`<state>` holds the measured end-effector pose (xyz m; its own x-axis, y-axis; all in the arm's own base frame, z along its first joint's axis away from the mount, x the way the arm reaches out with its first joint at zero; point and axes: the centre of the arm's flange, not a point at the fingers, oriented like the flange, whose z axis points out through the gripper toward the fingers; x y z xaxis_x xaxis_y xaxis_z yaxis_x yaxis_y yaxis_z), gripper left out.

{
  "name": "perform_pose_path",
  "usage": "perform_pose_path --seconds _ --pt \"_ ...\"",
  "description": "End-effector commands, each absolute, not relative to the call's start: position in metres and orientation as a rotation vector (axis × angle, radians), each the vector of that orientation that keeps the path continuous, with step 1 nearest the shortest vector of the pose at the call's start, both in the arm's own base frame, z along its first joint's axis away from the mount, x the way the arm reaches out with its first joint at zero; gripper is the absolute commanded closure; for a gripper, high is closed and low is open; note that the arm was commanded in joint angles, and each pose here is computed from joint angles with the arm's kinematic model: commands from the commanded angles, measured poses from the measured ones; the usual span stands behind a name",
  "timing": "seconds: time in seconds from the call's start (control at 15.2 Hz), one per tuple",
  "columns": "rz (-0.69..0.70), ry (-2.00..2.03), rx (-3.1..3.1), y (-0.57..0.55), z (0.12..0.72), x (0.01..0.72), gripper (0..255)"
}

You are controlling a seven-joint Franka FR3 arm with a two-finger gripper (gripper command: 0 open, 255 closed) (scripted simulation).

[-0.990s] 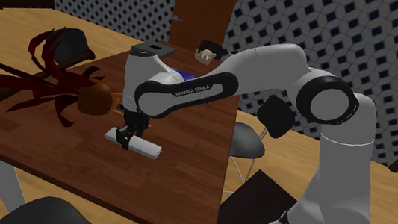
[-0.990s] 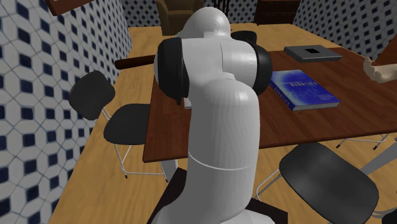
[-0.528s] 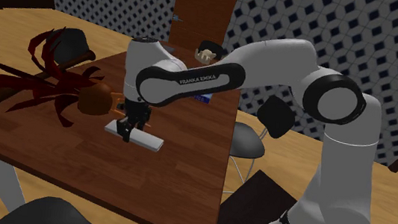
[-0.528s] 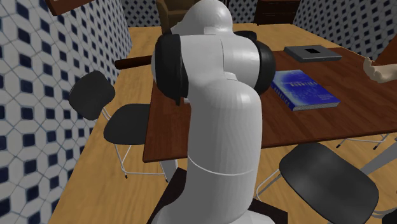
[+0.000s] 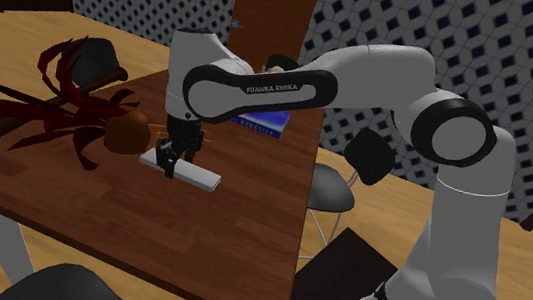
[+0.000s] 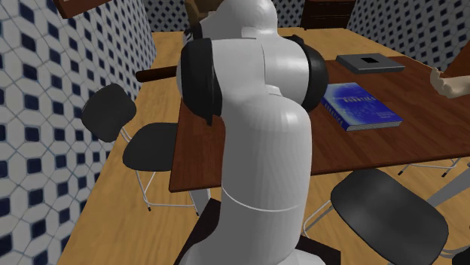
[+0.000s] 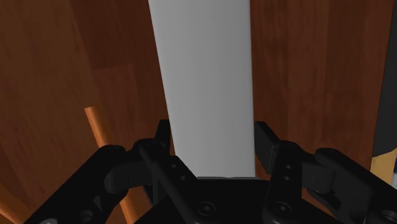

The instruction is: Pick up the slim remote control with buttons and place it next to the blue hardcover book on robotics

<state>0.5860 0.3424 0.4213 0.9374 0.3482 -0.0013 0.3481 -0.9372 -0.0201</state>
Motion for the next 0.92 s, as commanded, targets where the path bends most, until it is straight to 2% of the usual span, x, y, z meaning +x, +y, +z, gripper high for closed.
perform_pose_path --seconds 0.0,0.86 --pt "0.007 -0.552 -3.073 0.342 0.432 0.586 255" --pt "0.007 -0.552 -3.073 0.185 0.433 0.611 255"
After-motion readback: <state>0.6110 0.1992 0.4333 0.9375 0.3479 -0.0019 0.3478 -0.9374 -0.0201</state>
